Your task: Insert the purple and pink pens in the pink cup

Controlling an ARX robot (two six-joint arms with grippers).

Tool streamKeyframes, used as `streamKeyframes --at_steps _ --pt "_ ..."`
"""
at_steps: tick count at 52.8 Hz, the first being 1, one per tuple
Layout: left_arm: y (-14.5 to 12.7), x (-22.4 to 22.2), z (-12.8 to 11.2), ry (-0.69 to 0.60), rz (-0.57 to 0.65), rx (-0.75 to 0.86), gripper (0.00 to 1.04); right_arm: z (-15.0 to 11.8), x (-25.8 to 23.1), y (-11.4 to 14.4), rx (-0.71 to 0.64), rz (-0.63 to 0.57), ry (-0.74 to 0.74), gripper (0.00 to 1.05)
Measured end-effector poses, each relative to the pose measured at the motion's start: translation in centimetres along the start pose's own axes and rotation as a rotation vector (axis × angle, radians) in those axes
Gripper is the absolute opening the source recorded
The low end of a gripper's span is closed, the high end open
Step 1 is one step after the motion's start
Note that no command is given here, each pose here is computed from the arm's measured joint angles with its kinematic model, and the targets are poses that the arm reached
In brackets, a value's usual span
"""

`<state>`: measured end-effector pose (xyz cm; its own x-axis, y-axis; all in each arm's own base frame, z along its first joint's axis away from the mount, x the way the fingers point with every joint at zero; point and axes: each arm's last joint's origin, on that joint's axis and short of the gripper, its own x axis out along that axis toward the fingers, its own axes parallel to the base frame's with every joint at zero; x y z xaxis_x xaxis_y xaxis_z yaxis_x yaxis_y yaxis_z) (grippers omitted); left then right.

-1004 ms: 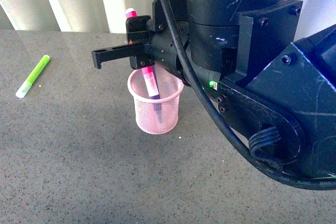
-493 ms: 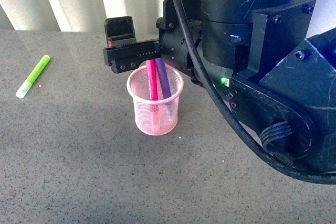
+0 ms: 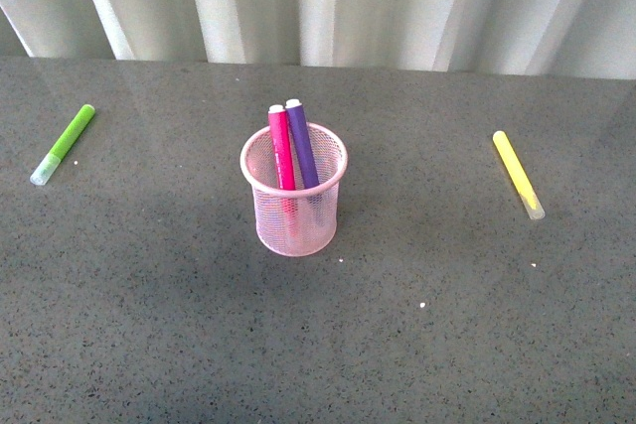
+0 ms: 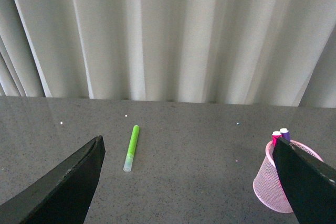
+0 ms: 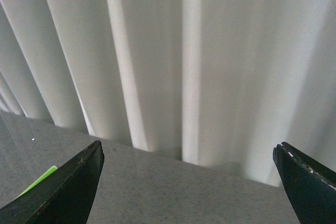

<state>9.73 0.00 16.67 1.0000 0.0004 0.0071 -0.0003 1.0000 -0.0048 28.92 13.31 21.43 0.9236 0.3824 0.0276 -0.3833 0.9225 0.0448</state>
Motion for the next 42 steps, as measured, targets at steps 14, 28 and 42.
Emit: streamKeyframes --at_steps 14,28,42 --pt "0.0 0.0 0.0 0.0 0.0 0.0 0.98 4.5 -10.7 -3.9 -0.097 -0.075 -0.105 0.98" --pt "0.0 0.0 0.0 0.0 0.0 0.0 0.98 4.3 -16.2 -6.4 -0.099 -0.312 -0.041 0.86" --pt "0.0 0.0 0.0 0.0 0.0 0.0 0.98 -0.7 -18.1 -6.9 -0.061 -0.39 0.027 0.42"
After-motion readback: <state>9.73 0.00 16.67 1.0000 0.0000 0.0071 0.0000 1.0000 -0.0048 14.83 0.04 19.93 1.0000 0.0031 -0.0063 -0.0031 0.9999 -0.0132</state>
